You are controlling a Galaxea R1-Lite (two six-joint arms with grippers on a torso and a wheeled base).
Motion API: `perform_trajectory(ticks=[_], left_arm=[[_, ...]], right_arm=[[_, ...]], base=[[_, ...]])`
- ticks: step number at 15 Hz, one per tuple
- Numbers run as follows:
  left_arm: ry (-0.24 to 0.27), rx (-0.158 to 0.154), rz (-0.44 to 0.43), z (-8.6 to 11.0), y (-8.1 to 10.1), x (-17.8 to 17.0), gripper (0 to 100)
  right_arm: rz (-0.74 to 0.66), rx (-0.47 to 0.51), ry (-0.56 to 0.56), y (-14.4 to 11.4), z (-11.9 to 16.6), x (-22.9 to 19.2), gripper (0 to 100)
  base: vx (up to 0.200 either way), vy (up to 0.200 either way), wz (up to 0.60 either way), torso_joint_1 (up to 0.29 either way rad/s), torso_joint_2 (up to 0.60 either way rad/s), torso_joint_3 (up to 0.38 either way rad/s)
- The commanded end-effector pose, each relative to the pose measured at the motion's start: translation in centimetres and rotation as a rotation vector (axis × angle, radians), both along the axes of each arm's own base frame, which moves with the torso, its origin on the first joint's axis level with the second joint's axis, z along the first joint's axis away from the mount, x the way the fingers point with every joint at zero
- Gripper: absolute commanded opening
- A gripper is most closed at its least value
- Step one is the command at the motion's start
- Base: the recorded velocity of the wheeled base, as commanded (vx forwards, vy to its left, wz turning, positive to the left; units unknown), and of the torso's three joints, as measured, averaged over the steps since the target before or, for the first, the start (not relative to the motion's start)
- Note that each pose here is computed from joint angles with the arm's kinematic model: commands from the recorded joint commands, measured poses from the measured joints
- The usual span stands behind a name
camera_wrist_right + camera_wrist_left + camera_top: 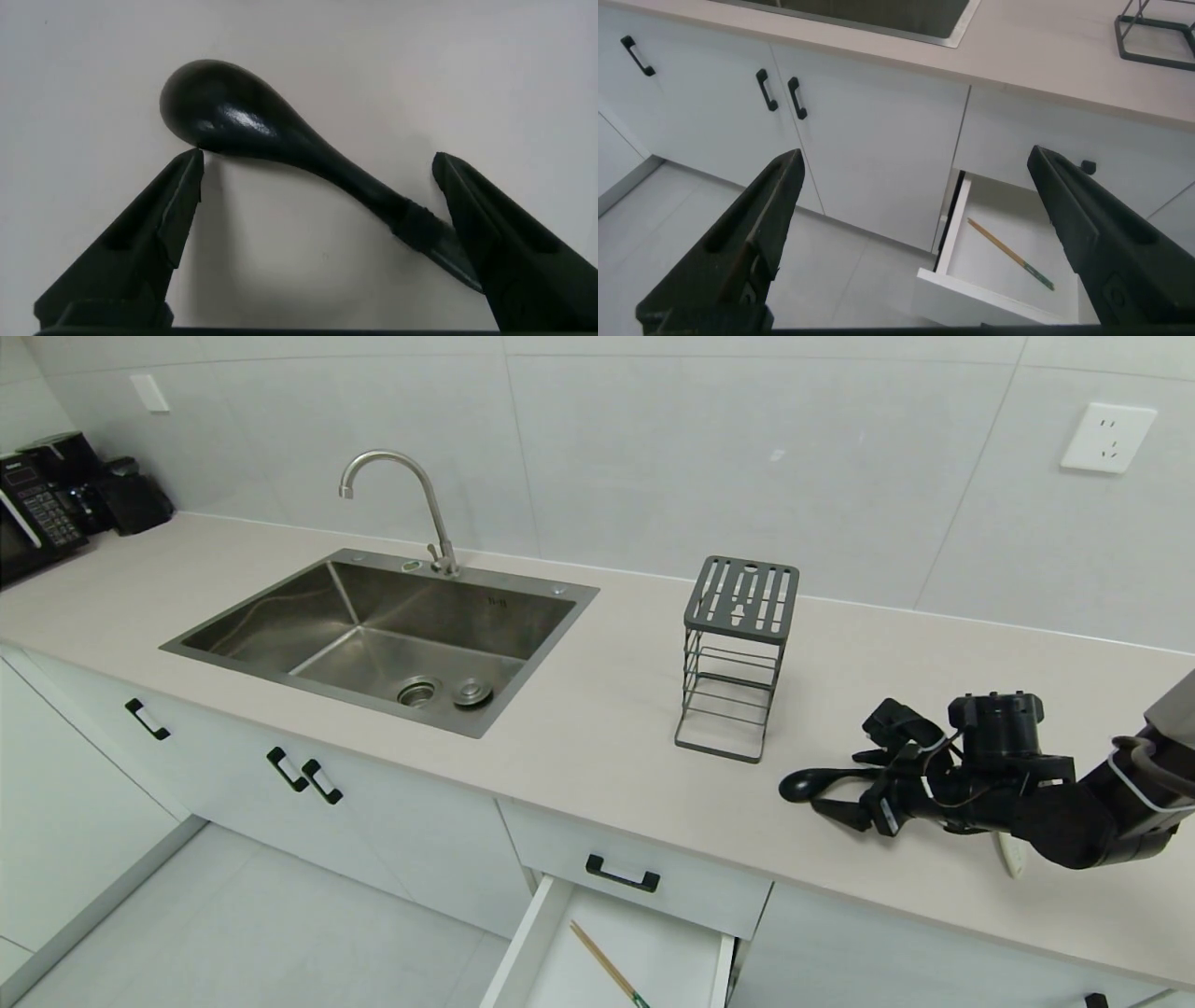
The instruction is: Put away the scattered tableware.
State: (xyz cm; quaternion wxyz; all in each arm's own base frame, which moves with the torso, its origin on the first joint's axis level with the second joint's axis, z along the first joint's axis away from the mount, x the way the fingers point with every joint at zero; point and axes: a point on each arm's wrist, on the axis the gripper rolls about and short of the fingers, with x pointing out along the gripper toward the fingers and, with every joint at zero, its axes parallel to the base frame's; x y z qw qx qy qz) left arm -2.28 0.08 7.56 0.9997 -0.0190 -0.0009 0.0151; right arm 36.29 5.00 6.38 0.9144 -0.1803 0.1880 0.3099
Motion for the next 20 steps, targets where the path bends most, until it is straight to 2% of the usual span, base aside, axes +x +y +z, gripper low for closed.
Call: perform_trajectory(ticks=[1,2,3,7,11,15,18,20], left_arm=[[0.000,0.000,0.000,0.0,0.0,0.0,100],[0.000,0.000,0.000,0.0,0.0,0.0,100],[0.000,0.000,0.000,0.0,0.0,0.0,100],[0.000,0.000,0.000,0.0,0.0,0.0,100],[0.000,0.000,0.000,0.0,0.0,0.0,100],[0.000,0.000,0.000,0.0,0.0,0.0,100],[0.000,0.000,0.000,0.0,0.0,0.0,100],[0.000,0.000,0.000,0.0,0.0,0.0,100]], right_arm=[[0.001,-0.001,0.012,0.1,-0.8,0.4,100],[0.007,-0.001,0.002,0.3,-0.9,0.4,100],[0.009,-0.001,-0.003,0.3,-0.9,0.4,0],[0.020,0.000,-0.016,0.7,-0.5,0.2,0],[0.066,0.011,-0.086,2.3,2.2,-0.8,0],[0.142,0.023,-0.119,4.2,4.4,-5.0,0],[0.170,0.022,-0.114,4.6,4.8,-6.9,0],[0.225,0.030,-0.098,6.1,5.0,-9.0,0]], base=[[0.000,0.000,0.00,0.000,0.00,0.000],[0.000,0.000,0.00,0.000,0.00,0.000],[0.000,0.000,0.00,0.000,0.00,0.000],[0.000,0.000,0.00,0.000,0.00,0.000],[0.000,0.000,0.00,0.000,0.00,0.000],[0.000,0.000,0.00,0.000,0.00,0.000],[0.000,0.000,0.00,0.000,0.00,0.000],[0.000,0.000,0.00,0.000,0.00,0.000]])
